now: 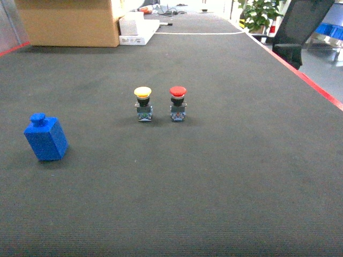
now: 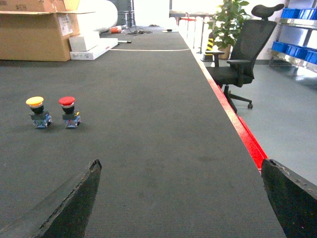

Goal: Pick blue part to blue bin on bottom shelf

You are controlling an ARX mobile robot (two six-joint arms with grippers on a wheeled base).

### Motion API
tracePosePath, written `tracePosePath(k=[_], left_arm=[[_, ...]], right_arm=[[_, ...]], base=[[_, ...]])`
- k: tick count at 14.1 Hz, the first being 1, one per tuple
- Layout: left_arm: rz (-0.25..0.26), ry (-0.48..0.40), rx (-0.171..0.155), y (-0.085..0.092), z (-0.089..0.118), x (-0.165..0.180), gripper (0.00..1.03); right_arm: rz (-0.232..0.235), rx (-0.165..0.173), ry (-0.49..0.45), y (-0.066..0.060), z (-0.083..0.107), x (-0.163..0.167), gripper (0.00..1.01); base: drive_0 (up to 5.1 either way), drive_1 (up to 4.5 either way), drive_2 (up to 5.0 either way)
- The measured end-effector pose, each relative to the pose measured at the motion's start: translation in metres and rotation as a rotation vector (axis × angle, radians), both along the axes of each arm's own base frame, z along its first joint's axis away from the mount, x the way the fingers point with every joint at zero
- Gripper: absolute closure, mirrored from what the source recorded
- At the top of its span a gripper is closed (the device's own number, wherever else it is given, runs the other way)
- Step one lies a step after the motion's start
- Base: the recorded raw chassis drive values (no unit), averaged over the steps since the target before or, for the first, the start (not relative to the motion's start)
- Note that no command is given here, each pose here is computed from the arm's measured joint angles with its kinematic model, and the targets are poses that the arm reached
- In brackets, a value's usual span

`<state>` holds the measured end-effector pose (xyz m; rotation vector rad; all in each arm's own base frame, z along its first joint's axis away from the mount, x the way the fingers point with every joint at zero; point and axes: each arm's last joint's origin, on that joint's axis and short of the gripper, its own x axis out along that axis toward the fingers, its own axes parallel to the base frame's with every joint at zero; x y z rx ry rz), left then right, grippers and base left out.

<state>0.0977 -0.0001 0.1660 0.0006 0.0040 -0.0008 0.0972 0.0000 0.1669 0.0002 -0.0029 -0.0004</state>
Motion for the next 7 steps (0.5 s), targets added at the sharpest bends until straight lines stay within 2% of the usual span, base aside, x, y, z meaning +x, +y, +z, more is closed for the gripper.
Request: tracePosePath(k=[1,2,3,4,5,7], left_arm=[[0.011,0.017,-0.001,0.0,-0.001,0.0,0.05],[0.096,0.111,-0.019,-0.002,-0.003,0.003,0.05],[0.155,0.157,-0.022,-0.005,-0.004,0.016,0.05],[0.17,0.166,-0.019,-0.006,-0.006,0.029,0.05],[0.157,0.164,-0.013,-0.008,-0.005,0.046,0.05],[0.08,0.115,0.001,-0.017,0.005,0.094,0.05]], right_arm=[[0.0,0.0,0.0,0.0,0.0,0.0,0.03],[-0.001,0.0,0.0,0.0,0.0,0.0,0.03],[0.001,0.0,-0.001,0.0,0.0,0.0,0.03],[0.0,0.0,0.0,0.0,0.0,0.0,0.03],[0.0,0.0,0.0,0.0,0.0,0.0,0.03],[0.0,0.0,0.0,0.0,0.0,0.0,0.03]], base=[[0.0,0.0,0.0],[0.0,0.0,0.0],[0.0,0.0,0.0],[0.0,0.0,0.0],[0.0,0.0,0.0],[0.0,0.0,0.0]])
